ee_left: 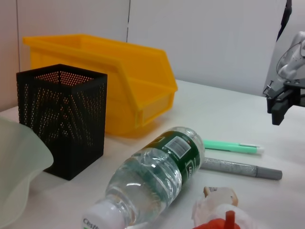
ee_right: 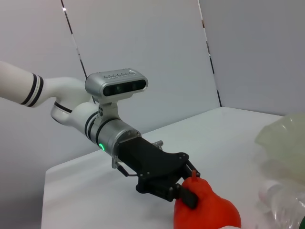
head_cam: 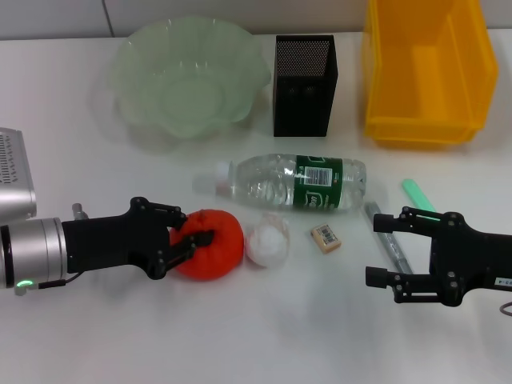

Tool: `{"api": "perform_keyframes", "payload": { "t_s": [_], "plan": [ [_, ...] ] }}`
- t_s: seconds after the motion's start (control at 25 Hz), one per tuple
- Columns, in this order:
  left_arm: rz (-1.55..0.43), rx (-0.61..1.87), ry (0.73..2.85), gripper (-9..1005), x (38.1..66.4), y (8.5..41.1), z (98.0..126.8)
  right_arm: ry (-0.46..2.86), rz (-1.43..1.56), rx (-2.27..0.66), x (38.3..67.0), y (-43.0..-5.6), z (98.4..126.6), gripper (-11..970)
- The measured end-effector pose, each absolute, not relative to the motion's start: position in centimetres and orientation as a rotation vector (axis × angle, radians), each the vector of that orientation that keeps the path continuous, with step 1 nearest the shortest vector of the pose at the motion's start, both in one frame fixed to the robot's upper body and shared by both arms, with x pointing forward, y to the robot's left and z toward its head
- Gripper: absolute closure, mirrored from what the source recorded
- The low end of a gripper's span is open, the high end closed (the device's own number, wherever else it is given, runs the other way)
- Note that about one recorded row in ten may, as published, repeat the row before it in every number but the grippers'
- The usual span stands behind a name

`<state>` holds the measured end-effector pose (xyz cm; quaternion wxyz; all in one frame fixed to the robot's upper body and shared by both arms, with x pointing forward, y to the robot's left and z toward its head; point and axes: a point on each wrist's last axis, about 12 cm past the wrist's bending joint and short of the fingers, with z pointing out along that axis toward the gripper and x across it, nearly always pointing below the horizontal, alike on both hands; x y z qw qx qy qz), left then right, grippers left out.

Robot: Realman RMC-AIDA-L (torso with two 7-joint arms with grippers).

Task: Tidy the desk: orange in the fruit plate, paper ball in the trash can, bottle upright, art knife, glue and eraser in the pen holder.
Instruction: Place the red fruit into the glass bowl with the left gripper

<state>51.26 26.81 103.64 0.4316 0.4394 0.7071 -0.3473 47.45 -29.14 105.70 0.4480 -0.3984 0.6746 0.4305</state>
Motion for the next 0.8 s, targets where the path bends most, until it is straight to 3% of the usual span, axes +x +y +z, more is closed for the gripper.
{"api": "perform_keyframes", "payload": {
  "t_s": [0.08,0.44,0.76,0.8],
  "plan": [
    [-0.89,1.082,1.746,728,51.2,26.8,104.0,1.67,1.067,-0.984,47.4,-29.1,105.7,130],
    [-0.977,0.785,1.467,875,52.1,27.6,108.0,1.67,1.065,-0.983,47.4,-29.2,105.7,129],
    [-0.866,0.439,1.38,916,56.4,26.5,109.4,1.663,1.07,-0.986,47.4,-29.0,105.6,130],
    [-0.767,0.378,1.417,919,58.3,25.7,109.1,1.661,1.072,-0.986,47.4,-29.0,105.6,130]
  ]
}}
